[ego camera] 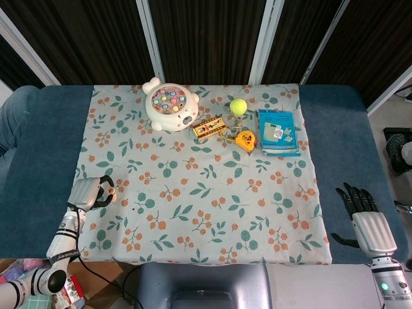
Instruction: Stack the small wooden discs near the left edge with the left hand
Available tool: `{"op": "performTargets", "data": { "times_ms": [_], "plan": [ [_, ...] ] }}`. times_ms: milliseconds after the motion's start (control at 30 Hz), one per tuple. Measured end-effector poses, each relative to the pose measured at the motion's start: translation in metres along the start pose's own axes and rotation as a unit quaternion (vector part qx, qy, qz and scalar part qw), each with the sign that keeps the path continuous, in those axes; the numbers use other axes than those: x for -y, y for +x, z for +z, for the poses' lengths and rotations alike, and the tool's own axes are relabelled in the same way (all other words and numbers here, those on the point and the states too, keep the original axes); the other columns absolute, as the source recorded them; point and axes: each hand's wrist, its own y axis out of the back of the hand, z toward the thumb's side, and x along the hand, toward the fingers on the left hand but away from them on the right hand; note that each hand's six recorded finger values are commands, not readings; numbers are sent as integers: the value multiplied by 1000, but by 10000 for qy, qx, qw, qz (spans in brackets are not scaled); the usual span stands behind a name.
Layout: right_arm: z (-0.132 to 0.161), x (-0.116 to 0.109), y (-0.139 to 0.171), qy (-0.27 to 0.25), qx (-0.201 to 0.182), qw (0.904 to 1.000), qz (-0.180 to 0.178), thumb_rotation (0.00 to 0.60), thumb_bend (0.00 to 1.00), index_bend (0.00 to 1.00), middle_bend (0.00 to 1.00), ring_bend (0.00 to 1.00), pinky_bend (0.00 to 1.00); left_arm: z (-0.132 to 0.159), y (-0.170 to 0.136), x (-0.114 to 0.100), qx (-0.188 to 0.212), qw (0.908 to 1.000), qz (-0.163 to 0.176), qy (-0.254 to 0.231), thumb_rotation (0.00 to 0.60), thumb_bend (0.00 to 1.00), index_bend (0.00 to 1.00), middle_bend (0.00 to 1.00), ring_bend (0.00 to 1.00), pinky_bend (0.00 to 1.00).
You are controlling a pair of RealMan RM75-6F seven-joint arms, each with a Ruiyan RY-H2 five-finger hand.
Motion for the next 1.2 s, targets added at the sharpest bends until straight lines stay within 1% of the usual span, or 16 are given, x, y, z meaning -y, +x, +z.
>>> {"op": "performTargets", "data": {
  "times_ms": [533, 800, 1033, 1200],
  "plan": [
    [-1, -1, 1, -17, 10, 10000, -27, 600, 149, 0, 0, 0, 0, -6, -2, 4, -12, 10000, -39, 47, 600, 383, 465, 1000, 1000, 1000],
    [-1, -1, 1, -17, 16, 10000, -24, 600, 149, 0, 0, 0, 0, -6, -2, 4, -7, 10000, -41, 53, 600, 385, 412, 1000, 1000, 1000],
    [-1, -1, 1, -15, 19, 10000, -24, 600, 149, 0, 0, 0, 0, -6, -2, 4, 8, 10000, -27, 70, 600, 387, 402, 1000, 1000, 1000],
    [-2, -1, 1, -15, 28, 10000, -32, 600, 149, 0, 0, 0, 0, -4, -4, 0, 64, 10000, 23, -15, 600, 387, 385, 1000, 1000, 1000]
  ]
}}
